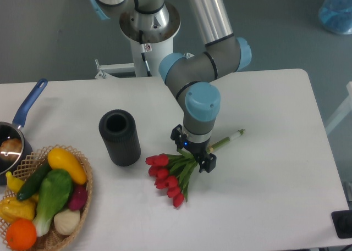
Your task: Pick up the flowers from the table
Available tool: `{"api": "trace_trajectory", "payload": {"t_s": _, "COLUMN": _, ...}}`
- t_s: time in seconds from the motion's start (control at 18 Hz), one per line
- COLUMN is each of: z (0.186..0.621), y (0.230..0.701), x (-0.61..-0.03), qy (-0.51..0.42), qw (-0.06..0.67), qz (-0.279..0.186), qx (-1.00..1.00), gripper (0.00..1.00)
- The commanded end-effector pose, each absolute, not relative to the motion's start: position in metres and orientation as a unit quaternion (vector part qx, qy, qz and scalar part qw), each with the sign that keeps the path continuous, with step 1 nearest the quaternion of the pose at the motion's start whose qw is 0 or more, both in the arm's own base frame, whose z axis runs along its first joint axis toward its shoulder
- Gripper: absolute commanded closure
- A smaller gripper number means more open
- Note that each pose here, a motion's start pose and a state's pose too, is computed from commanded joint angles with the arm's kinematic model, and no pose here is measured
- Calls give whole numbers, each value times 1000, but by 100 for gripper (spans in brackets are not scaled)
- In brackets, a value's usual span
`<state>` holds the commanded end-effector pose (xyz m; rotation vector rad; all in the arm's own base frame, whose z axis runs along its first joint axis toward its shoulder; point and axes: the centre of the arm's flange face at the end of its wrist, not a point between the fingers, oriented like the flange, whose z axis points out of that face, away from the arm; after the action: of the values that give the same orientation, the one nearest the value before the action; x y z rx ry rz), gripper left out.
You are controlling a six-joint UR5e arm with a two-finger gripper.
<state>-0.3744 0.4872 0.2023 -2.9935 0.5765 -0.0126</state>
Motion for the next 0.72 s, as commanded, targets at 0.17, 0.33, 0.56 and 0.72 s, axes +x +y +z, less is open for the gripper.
{"api": "trace_trajectory", "payload": {"t_s": 0.17, "z": 202, "y": 488, "x": -376, "qy": 179, "qw": 46, "qz": -1, "qx": -983, "gripper": 58}}
{"api": "trace_trajectory", "payload": {"t_s": 0.33, "z": 201, "y": 490, "x": -377, "qy": 175, "qw": 46, "qz": -2, "qx": -983, "gripper": 69}}
{"api": "trace_trajectory", "payload": {"t_s": 0.56, "z": 203, "y": 489, "x": -378, "qy": 177, "qw": 46, "qz": 0, "qx": -983, "gripper": 71}}
{"api": "trace_trajectory", "payload": {"t_s": 0.72, "z": 211, "y": 488, "x": -380, "qy": 178, "qw": 50, "qz": 6, "qx": -983, "gripper": 72}}
